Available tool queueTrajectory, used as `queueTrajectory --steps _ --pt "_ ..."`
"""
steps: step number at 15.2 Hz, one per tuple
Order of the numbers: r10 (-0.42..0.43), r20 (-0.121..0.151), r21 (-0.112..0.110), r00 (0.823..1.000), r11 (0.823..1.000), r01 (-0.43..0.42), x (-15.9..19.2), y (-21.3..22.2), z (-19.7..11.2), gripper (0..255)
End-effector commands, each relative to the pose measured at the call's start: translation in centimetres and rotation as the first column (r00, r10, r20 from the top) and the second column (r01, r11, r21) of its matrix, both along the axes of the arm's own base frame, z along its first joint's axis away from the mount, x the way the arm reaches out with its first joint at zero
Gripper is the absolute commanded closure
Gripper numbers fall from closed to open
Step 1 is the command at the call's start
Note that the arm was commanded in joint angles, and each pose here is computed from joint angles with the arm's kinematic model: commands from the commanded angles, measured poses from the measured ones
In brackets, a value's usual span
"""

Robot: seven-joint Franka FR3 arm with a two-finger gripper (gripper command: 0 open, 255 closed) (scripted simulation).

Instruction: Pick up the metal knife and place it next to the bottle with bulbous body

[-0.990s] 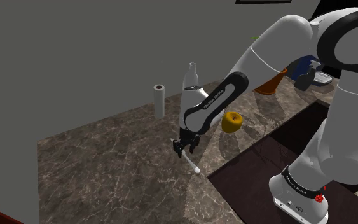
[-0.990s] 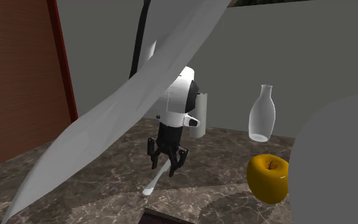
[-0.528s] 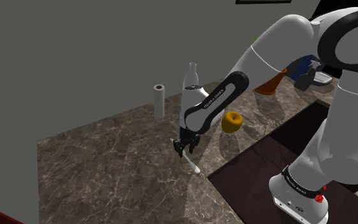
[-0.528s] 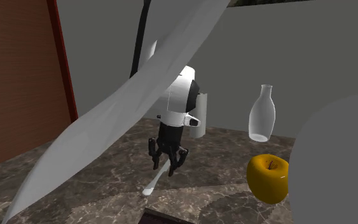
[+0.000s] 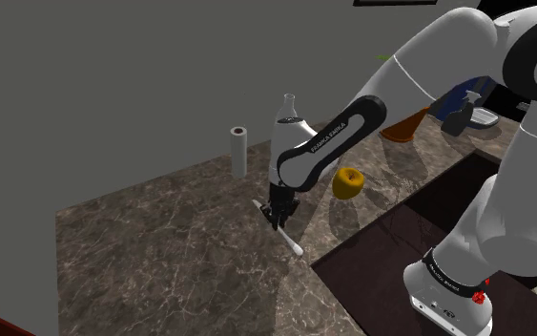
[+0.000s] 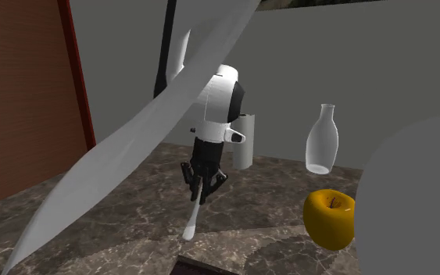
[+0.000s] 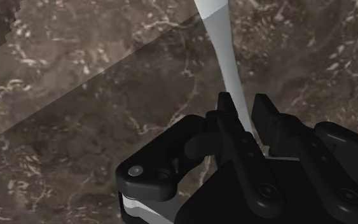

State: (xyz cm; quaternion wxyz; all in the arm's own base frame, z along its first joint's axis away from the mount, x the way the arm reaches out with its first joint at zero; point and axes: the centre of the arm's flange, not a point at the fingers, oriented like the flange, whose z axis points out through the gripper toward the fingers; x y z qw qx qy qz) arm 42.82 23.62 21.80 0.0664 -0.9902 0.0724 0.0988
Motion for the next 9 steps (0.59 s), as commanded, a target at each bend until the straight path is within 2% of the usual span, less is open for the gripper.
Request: queueTrajectory --steps 1,9 --pt "0.0 -0.001 0.0 1.0 1.0 0.0 -0.2 -0.1 1.0 255" --pt "0.0 -0.001 0.0 1.0 1.0 0.0 -0.2 -0.1 5.2 255"
